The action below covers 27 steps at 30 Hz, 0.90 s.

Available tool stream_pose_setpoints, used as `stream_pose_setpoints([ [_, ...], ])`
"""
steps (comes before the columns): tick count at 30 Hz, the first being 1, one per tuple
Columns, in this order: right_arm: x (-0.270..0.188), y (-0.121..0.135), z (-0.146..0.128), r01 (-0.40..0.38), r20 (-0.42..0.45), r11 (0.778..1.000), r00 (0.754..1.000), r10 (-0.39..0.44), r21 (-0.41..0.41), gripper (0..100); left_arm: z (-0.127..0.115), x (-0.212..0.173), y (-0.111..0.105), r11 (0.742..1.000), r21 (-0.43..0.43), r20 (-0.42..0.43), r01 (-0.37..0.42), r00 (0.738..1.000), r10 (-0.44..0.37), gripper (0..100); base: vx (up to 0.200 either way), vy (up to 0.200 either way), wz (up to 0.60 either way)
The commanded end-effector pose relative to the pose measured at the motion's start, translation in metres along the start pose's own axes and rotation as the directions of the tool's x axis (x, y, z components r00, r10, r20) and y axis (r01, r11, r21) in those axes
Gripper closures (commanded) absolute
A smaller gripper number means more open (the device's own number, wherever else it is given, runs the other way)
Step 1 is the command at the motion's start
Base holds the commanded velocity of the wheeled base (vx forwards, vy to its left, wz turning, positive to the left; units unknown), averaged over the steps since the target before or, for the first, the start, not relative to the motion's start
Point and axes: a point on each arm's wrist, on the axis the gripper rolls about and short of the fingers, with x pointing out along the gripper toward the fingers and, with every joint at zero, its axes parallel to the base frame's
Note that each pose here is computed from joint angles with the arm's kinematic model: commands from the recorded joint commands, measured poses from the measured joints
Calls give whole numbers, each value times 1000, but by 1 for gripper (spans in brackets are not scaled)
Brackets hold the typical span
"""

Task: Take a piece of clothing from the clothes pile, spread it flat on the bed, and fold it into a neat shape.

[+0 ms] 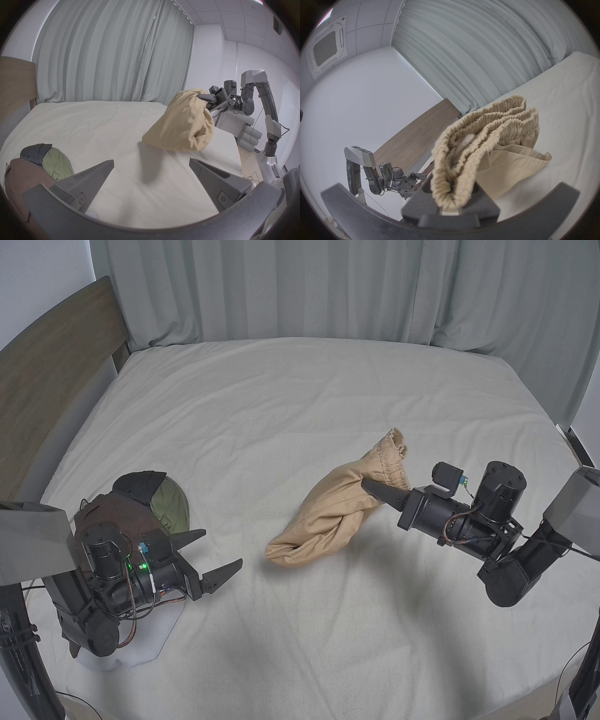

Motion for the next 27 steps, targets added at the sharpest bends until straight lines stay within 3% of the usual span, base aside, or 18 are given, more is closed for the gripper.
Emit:
stream_pose_setpoints([
  [1, 12, -3, 8, -12, 12, 1000, 1000, 12, -6, 100, 1, 0, 0, 1000, 2, 3, 0, 1000, 0, 0, 0, 0, 0],
  [27, 77, -43, 40, 14, 23, 999, 1000, -14, 32, 100, 1, 1, -3, 1000, 2, 2, 9, 1000, -9, 0, 0, 0, 0],
])
